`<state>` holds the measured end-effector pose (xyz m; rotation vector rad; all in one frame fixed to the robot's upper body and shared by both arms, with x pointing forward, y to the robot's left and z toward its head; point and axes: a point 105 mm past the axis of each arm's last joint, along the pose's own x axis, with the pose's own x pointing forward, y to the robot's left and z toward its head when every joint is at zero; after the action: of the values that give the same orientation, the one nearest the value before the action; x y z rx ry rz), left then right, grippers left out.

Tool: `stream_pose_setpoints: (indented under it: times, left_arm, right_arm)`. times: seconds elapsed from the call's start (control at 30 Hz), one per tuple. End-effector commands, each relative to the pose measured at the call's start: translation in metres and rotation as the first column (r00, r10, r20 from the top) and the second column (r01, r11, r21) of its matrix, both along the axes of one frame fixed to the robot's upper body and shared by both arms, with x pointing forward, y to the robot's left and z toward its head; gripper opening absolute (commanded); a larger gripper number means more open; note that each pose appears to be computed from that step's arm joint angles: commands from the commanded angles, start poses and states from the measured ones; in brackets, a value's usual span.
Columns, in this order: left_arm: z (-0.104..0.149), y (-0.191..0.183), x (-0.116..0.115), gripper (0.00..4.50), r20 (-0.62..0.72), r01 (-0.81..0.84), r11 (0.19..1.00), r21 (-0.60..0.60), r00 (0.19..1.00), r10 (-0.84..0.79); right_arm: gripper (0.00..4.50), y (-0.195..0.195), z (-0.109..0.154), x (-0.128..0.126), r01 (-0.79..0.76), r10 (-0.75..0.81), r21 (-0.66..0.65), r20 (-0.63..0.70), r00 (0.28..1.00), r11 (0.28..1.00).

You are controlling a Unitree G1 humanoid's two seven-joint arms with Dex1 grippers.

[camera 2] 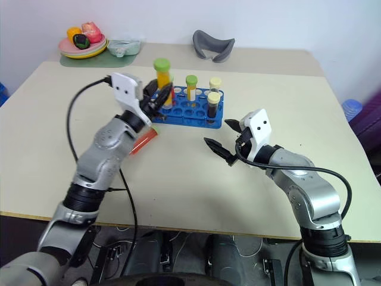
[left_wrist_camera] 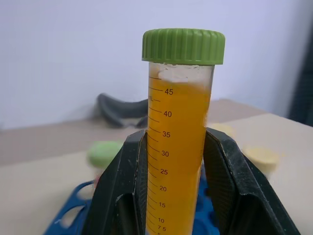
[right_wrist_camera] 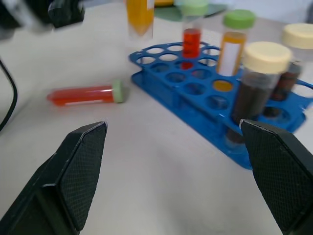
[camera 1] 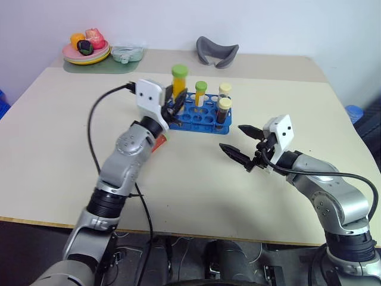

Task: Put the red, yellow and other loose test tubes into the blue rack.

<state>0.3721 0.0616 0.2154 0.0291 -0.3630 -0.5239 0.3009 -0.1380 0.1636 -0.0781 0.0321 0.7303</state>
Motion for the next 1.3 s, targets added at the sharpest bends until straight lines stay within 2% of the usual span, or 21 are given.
stream_pose_setpoints:
  times: [0.03,0.57,1.3]
  left_arm:
    - [0.010,-0.011,0.000,1.47,0.130,-0.029,1.000,-0.006,0.991,0.030]
    - [-0.014,-0.037,0.042,1.47,-0.006,-0.140,0.989,-0.040,0.990,0.140]
    - [-0.023,-0.053,0.044,1.47,-0.040,-0.076,0.995,-0.060,0.996,0.073]
  right_arm:
    - [4.45,-0.005,0.006,-0.002,0.022,-0.023,0.022,0.040,0.999,1.000]
    - [4.45,-0.015,0.003,-0.003,0.054,-0.055,0.019,0.025,0.998,0.998]
    - [4.45,-0.017,0.002,-0.003,0.066,-0.066,0.018,0.024,0.998,0.998]
